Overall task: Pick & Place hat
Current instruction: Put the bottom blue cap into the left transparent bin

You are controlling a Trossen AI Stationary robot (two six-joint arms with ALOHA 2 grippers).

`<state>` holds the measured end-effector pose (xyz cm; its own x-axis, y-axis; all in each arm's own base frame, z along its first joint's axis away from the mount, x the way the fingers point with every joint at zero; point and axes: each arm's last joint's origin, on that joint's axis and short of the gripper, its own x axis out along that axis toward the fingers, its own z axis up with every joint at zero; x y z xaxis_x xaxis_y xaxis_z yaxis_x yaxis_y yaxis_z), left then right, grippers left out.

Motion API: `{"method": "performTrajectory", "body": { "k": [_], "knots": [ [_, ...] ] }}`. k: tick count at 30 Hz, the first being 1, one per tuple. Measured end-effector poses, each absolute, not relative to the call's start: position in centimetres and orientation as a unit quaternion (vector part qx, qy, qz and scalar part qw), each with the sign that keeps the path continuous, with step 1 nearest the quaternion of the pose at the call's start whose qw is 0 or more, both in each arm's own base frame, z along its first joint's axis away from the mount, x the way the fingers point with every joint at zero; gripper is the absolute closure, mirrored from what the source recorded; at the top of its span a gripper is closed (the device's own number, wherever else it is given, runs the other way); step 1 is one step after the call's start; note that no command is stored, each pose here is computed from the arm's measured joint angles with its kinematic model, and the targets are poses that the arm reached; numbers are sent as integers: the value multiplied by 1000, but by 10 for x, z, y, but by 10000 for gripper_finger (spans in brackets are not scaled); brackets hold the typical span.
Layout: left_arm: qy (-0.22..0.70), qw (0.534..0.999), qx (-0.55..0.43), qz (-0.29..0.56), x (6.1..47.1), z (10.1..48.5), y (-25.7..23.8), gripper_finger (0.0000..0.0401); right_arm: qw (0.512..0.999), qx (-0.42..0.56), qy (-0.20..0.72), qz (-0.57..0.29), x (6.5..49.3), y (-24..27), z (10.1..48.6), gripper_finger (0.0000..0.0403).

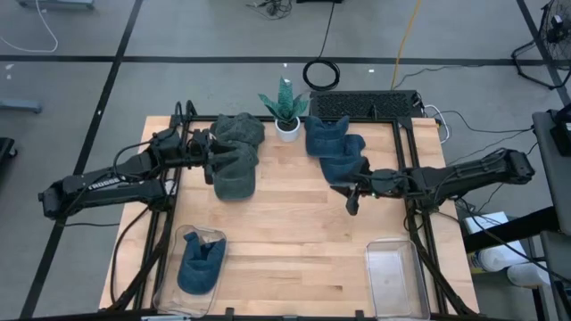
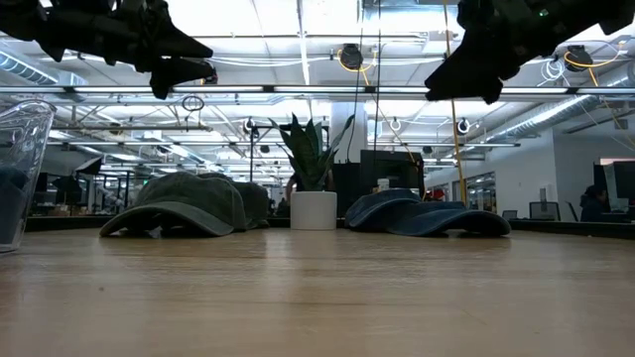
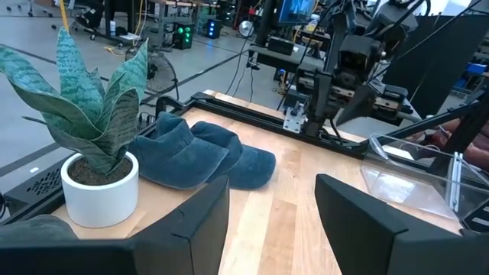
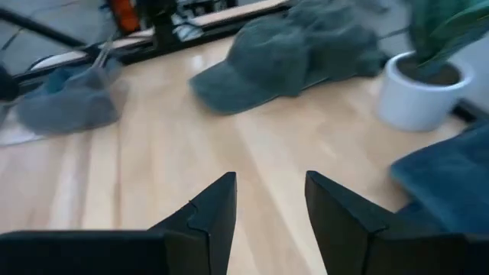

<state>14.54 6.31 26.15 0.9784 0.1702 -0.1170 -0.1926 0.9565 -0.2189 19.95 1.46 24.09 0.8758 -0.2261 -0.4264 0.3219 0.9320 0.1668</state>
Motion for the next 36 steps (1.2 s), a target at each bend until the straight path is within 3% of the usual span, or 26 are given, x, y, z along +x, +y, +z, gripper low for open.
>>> {"method": "performTrajectory", "body": {
  "k": [17, 21, 26, 36],
  "knots": [
    [48, 988, -115, 92, 145, 262, 63, 196, 955, 111, 249, -120, 212, 18, 225, 257],
    [48, 988, -115, 92, 145, 262, 63, 196, 966, 96, 229, -72, 215, 21, 230, 257],
    [48, 988, -115, 92, 145, 262, 63, 196, 963, -13, 269, -25, 212, 38, 222, 257],
    [48, 988, -115, 92, 145, 262, 63, 196, 860, -203, 454, -112, 199, 38, 177, 257]
  ]
}}
